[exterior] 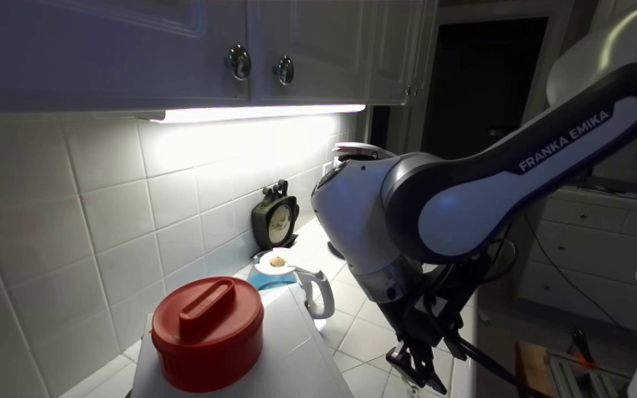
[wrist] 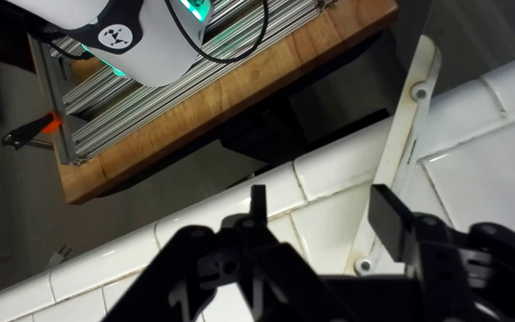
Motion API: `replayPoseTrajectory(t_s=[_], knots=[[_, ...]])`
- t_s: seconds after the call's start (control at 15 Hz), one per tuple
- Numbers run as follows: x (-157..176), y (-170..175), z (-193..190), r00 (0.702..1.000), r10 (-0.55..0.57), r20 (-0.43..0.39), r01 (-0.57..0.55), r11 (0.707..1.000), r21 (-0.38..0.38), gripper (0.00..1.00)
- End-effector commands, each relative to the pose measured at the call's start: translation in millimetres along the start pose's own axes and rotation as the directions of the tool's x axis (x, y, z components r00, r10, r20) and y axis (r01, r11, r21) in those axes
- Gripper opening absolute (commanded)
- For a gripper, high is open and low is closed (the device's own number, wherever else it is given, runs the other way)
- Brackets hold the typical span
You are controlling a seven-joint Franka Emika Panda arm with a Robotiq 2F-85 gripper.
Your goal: Open the oven door.
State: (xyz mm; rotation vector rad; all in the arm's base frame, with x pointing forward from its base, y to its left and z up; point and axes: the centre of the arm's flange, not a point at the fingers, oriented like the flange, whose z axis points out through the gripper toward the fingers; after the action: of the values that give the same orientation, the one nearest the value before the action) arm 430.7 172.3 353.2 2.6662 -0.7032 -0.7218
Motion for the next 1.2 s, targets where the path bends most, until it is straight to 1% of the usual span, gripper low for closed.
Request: replayPoseTrajectory(t_s=[0.0, 0.07, 0.27, 0.4, 0.53, 0.6, 0.73, 0.8, 1.0, 1.13], knots=[[-2.6, -1.0, 0.3, 1.000, 0.019, -0.016, -0.019, 1.000, -0.021, 0.88], [-2.5, 0.4, -1.0, 1.000, 0.021, -0.017, -0.021, 1.000, -0.016, 0.99], [-4.3, 5.8, -9.1, 0.999, 0.020, -0.043, -0.020, 1.000, 0.000, 1.00], [-3.8, 10.9, -12.9, 0.997, 0.028, -0.069, -0.029, 1.000, -0.004, 1.00], [-6.2, 14.8, -16.9, 0.994, 0.014, -0.107, -0.015, 1.000, -0.005, 1.00], [-7.9, 16.7, -19.4, 0.992, -0.002, -0.126, 0.003, 1.000, 0.007, 1.00], [-9.9, 19.2, -26.1, 0.989, -0.024, -0.148, 0.031, 0.998, 0.049, 1.00], [-11.1, 21.1, -31.2, 0.985, -0.043, -0.166, 0.058, 0.995, 0.086, 1.00], [-15.3, 31.6, -50.2, 0.967, -0.058, -0.250, 0.107, 0.976, 0.190, 1.00], [-18.0, 41.4, -62.8, 0.949, -0.065, -0.309, 0.142, 0.962, 0.235, 1.00]])
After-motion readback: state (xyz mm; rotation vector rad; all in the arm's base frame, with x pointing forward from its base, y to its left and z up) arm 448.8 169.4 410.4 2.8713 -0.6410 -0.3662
